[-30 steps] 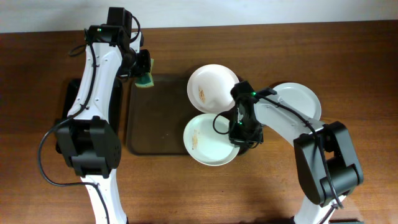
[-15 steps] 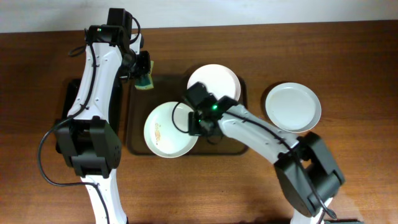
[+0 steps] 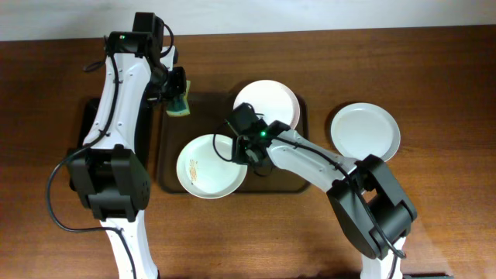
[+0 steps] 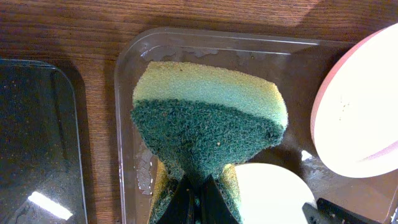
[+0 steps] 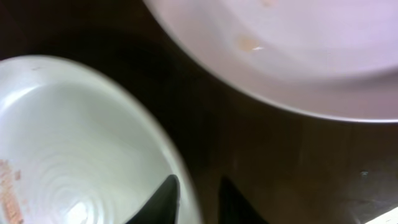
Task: Clean dirty plates on tray and stack at the side
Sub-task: 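Scrub the light blue plate with the sponge in the left gripper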
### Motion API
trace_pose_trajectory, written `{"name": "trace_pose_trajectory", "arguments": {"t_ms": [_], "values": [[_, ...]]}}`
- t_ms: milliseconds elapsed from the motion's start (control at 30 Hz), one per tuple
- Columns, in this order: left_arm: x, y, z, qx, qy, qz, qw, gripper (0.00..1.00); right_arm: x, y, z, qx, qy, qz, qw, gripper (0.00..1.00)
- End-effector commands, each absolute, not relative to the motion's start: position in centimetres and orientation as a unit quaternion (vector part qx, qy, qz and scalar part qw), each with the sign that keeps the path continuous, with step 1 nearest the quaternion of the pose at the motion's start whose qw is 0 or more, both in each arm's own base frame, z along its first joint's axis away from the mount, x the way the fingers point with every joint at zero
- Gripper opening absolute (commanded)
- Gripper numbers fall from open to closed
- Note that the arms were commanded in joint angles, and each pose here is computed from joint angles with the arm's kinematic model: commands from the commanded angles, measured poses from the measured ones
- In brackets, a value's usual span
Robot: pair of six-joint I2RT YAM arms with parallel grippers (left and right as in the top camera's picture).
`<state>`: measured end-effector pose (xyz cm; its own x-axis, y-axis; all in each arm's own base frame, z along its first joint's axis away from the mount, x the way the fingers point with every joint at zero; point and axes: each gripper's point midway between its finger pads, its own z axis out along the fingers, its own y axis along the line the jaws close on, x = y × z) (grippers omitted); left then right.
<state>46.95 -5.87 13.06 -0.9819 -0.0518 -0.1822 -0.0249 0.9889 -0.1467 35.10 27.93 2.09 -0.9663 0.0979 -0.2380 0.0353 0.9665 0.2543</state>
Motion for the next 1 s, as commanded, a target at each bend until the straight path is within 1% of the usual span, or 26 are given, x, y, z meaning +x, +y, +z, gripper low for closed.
{"name": "trace_pose_trajectory", "arguments": {"t_ms": [0, 67, 167, 267, 300, 333, 367, 433, 467, 533, 633, 700, 833, 900, 967], "values": [[47.1, -5.8, 13.7, -0.015, 0.992, -0.077, 0.101, 0.02, 35.2, 28.1, 1.9, 0.037, 0.984, 0.132, 0.116, 0.09], [47.1, -5.8, 13.7, -0.015, 0.992, -0.077, 0.101, 0.02, 35.2, 28.1, 1.5, 0.041, 0.984, 0.131, 0.113, 0.04], [47.1, -5.8, 13.7, -0.015, 0.992, -0.077, 0.101, 0.02, 35.5, 28.3, 0.4, 0.072, 0.982, 0.132, 0.110, 0.04], [46.9, -5.7, 13.7, -0.015, 0.992, -0.077, 0.097, 0.02, 35.8, 28.5, 0.4, 0.071, 0.981, 0.136, 0.114, 0.04], [46.9, -5.7, 13.7, -0.015, 0.992, -0.077, 0.096, 0.02, 35.9, 28.5, 0.4, 0.071, 0.981, 0.137, 0.115, 0.07], [46.8, -5.7, 13.7, -0.015, 0.992, -0.077, 0.094, 0.02, 36.0, 28.5, 0.4, 0.071, 0.981, 0.137, 0.119, 0.16], [46.5, -5.7, 13.6, -0.016, 0.993, -0.076, 0.089, 0.02, 36.3, 28.6, 0.5, 0.071, 0.980, 0.139, 0.125, 0.20], [46.0, -5.7, 13.5, -0.016, 0.994, -0.075, 0.079, 0.02, 36.5, 28.8, 0.6, 0.071, 0.979, 0.143, 0.130, 0.20], [45.6, -5.7, 13.5, -0.017, 0.995, -0.074, 0.070, 0.02, 36.7, 28.9, 0.7, 0.069, 0.978, 0.145, 0.133, 0.17], [44.6, -5.9, 13.3, 0.001, 0.996, -0.077, 0.051, 0.02, 36.7, 28.9, 0.7, 0.069, 0.978, 0.146, 0.134, 0.04], [43.0, -6.6, 13.2, 0.065, 0.993, -0.098, 0.023, 0.01, 36.5, 28.9, 0.6, 0.067, 0.979, 0.145, 0.130, 0.04], [41.7, -6.5, 12.7, 0.089, 0.991, -0.098, -0.003, 0.01, 36.4, 29.0, 0.6, 0.062, 0.979, 0.148, 0.127, 0.04], [40.0, -6.4, 8.9, 0.097, 0.989, -0.099, -0.044, 0.01, 36.2, 29.4, 0.7, 0.047, 0.979, 0.156, 0.123, 0.04], [38.8, -6.5, 5.8, 0.126, 0.984, -0.106, -0.061, 0.01, 36.2, 29.3, 0.7, 0.047, 0.979, 0.156, 0.123, 0.04], [38.6, -7.7, 3.7, 0.176, 0.973, -0.143, -0.047, 0.01, 36.2, 29.4, 0.7, 0.047, 0.979, 0.156, 0.123, 0.04]]}}
